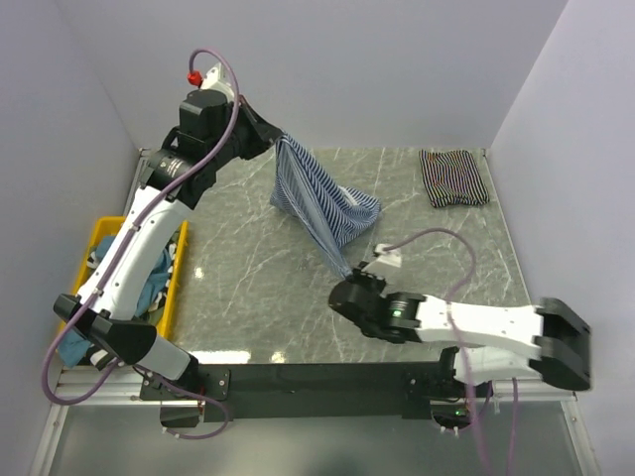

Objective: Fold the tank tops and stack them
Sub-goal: Flatten the tank top out, then fold the tank top

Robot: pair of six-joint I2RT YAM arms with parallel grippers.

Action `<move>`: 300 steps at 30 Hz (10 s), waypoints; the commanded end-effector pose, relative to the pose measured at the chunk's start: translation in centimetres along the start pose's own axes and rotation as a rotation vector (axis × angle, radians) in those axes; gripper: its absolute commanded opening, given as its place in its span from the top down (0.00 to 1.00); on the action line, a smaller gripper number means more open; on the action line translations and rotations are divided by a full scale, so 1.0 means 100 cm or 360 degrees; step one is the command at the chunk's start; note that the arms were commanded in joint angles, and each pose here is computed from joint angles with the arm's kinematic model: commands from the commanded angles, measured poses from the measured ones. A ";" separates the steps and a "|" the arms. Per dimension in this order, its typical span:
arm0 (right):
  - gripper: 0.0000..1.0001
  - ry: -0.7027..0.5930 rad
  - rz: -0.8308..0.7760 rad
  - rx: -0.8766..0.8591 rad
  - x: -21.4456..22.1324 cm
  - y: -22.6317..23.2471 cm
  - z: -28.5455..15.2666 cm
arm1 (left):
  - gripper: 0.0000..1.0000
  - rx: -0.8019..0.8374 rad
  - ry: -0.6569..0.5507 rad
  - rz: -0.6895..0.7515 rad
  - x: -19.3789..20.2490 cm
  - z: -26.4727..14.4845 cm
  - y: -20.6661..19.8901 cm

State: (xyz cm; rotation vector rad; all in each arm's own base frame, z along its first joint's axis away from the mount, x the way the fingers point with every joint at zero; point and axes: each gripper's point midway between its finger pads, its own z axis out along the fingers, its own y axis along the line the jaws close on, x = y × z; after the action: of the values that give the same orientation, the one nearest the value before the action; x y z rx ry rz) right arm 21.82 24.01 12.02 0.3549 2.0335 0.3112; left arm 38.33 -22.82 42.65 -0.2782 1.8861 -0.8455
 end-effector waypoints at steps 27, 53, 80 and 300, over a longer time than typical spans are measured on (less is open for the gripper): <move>1.00 -0.1080 -0.0185 -0.0413 -0.423 0.053 -0.146 | 1.00 0.0397 -0.0753 -0.0210 -0.109 -0.138 -0.053; 1.00 -0.0826 -0.0092 -0.0702 -0.476 0.077 0.006 | 0.99 0.0555 -0.0742 -0.0260 -0.161 -0.046 -0.006; 0.44 0.0308 0.0128 -0.0154 -0.063 -0.117 0.007 | 0.45 -0.0305 0.0144 -0.0643 0.203 -0.121 0.202; 0.53 0.0893 -0.0324 -0.0788 0.075 0.183 -0.004 | 0.58 -0.0897 0.0177 -0.0255 0.063 0.149 0.323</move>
State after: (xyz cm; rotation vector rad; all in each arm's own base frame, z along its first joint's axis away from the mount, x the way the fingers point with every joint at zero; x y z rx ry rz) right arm 15.14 47.23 5.95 -0.5038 2.5673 0.7892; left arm 53.83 -7.59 7.52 -0.8390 2.2850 -0.2968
